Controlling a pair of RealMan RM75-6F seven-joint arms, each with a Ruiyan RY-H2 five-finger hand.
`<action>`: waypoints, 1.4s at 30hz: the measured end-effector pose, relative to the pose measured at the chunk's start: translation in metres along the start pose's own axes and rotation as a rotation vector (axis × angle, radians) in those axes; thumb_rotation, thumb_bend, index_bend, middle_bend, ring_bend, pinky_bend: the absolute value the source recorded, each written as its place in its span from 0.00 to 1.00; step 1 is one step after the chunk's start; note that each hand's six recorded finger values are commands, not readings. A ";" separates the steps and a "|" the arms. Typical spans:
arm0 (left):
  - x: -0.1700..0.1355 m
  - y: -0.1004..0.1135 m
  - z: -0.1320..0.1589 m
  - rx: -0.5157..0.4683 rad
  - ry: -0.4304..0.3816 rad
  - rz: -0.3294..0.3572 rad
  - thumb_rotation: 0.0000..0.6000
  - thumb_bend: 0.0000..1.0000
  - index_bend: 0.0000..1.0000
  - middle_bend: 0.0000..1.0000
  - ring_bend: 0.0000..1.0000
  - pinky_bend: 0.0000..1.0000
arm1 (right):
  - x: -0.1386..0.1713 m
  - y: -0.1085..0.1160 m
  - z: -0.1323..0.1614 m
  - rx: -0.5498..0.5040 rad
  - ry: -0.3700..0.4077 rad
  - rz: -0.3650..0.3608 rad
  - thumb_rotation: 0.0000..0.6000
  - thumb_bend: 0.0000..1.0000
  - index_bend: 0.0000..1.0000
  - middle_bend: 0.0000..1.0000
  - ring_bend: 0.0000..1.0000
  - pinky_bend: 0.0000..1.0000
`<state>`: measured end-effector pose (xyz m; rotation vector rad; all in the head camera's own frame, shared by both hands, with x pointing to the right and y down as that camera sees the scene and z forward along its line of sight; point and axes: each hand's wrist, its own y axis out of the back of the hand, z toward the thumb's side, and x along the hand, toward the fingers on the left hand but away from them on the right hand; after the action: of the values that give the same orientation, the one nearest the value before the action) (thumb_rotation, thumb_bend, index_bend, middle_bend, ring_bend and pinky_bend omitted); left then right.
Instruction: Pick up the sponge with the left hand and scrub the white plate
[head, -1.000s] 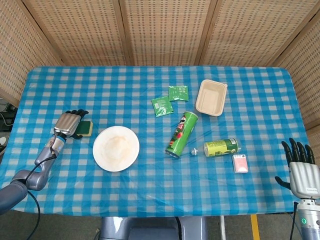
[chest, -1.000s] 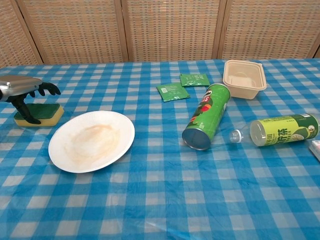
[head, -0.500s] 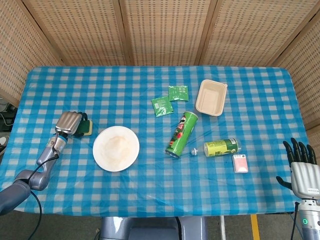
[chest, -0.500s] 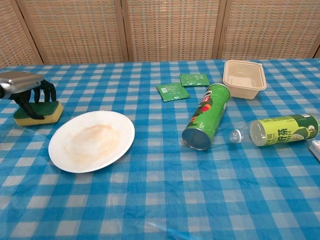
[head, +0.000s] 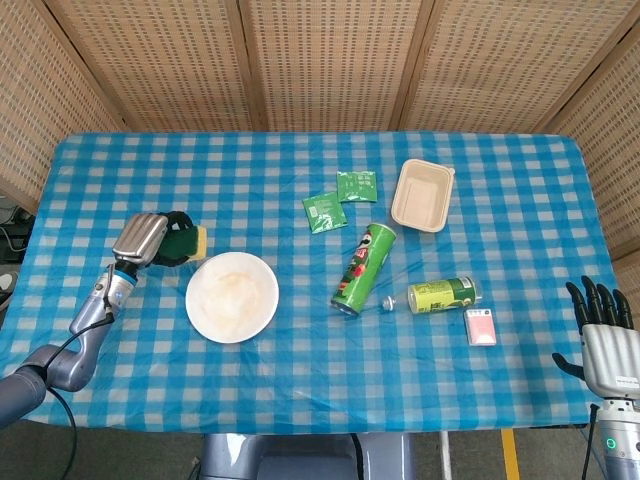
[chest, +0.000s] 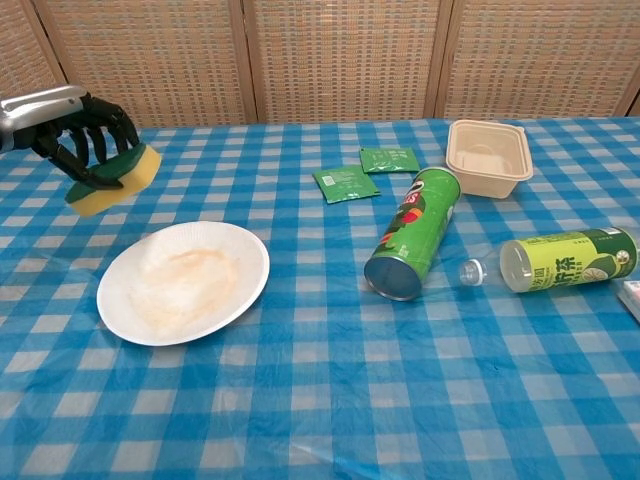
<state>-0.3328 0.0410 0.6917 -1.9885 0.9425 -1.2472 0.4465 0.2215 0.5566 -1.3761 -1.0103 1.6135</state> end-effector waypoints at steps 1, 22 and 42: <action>-0.002 0.001 0.006 -0.048 -0.015 0.003 1.00 0.25 0.53 0.48 0.47 0.49 | 0.000 0.000 0.000 0.000 0.001 0.000 1.00 0.00 0.00 0.00 0.00 0.00; 0.006 -0.066 0.051 -0.405 -0.097 -0.078 1.00 0.27 0.57 0.49 0.47 0.49 | 0.000 -0.001 -0.003 -0.001 -0.006 0.009 1.00 0.00 0.00 0.00 0.00 0.00; 0.020 -0.104 0.046 -0.483 -0.042 -0.104 1.00 0.30 0.60 0.50 0.48 0.49 | -0.001 0.000 -0.006 -0.009 -0.013 0.008 1.00 0.00 0.00 0.00 0.00 0.00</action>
<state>-0.2580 0.0892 0.7660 -2.4494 1.2203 -1.0981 0.4525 0.2210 0.5560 -1.3791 -1.0224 1.6272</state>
